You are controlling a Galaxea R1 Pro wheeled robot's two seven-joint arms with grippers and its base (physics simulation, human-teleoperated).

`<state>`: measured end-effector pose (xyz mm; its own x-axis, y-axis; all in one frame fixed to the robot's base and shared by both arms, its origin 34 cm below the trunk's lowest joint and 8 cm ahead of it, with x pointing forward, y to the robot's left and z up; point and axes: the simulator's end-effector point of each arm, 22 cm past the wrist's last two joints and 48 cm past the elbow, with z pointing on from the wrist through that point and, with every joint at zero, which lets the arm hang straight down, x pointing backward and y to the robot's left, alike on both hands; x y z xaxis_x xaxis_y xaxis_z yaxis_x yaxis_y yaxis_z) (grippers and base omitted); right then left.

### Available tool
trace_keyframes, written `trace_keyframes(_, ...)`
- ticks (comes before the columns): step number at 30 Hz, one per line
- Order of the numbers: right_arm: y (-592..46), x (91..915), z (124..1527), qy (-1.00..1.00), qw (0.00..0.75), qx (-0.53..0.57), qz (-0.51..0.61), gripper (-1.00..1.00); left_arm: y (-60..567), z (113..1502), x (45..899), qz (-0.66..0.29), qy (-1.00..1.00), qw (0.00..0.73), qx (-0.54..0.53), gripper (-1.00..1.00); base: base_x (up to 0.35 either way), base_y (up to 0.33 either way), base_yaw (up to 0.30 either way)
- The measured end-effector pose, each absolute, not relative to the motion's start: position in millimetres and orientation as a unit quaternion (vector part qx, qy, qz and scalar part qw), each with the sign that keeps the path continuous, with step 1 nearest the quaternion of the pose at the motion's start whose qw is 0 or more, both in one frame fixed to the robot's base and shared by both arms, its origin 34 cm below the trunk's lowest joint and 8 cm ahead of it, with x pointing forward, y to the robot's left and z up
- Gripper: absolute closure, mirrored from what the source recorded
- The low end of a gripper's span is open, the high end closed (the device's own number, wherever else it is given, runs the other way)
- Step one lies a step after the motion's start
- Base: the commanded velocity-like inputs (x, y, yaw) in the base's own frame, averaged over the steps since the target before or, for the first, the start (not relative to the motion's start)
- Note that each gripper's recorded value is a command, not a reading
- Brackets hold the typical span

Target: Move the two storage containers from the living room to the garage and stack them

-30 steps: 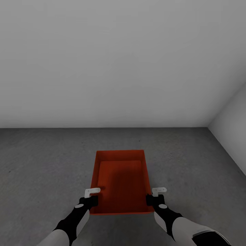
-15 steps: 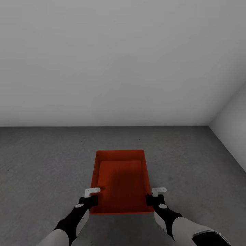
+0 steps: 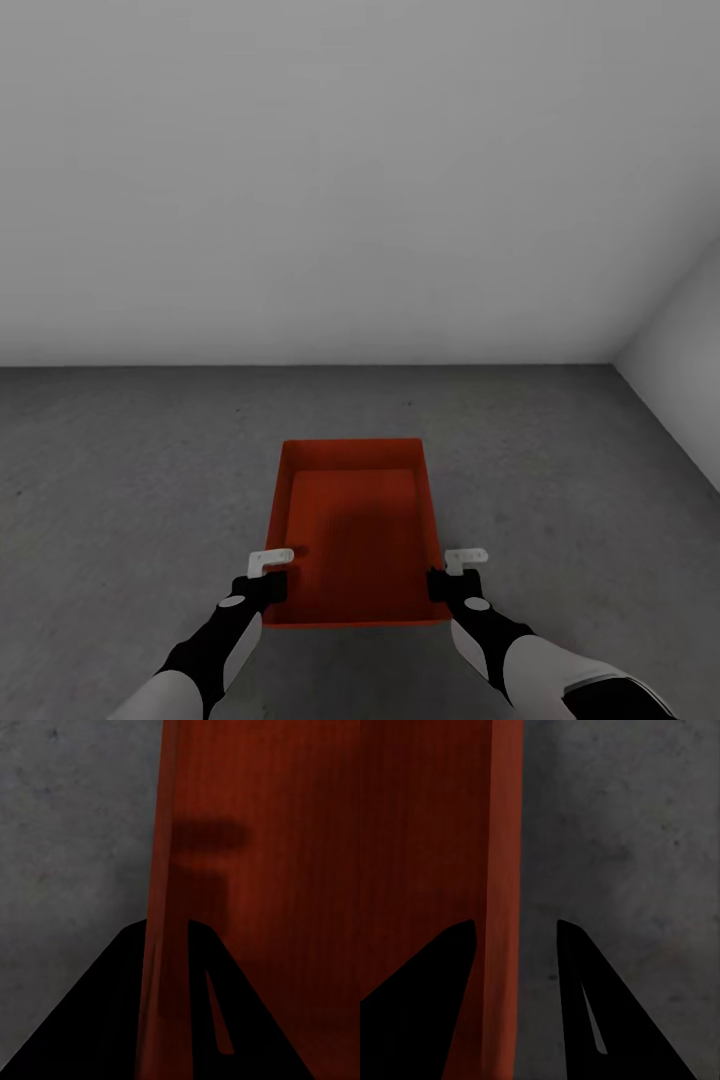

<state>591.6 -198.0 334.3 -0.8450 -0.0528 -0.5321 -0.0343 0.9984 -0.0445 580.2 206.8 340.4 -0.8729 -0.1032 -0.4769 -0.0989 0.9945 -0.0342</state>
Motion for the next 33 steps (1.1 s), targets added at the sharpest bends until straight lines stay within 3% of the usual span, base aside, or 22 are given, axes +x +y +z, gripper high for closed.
trace_keyframes(33,-198,579,265,0.96,0.279,-0.022,-0.016,1.0,207,272,568,-0.004,0.967,0.248,-0.052,1.0,0.0,0.0,0.0)
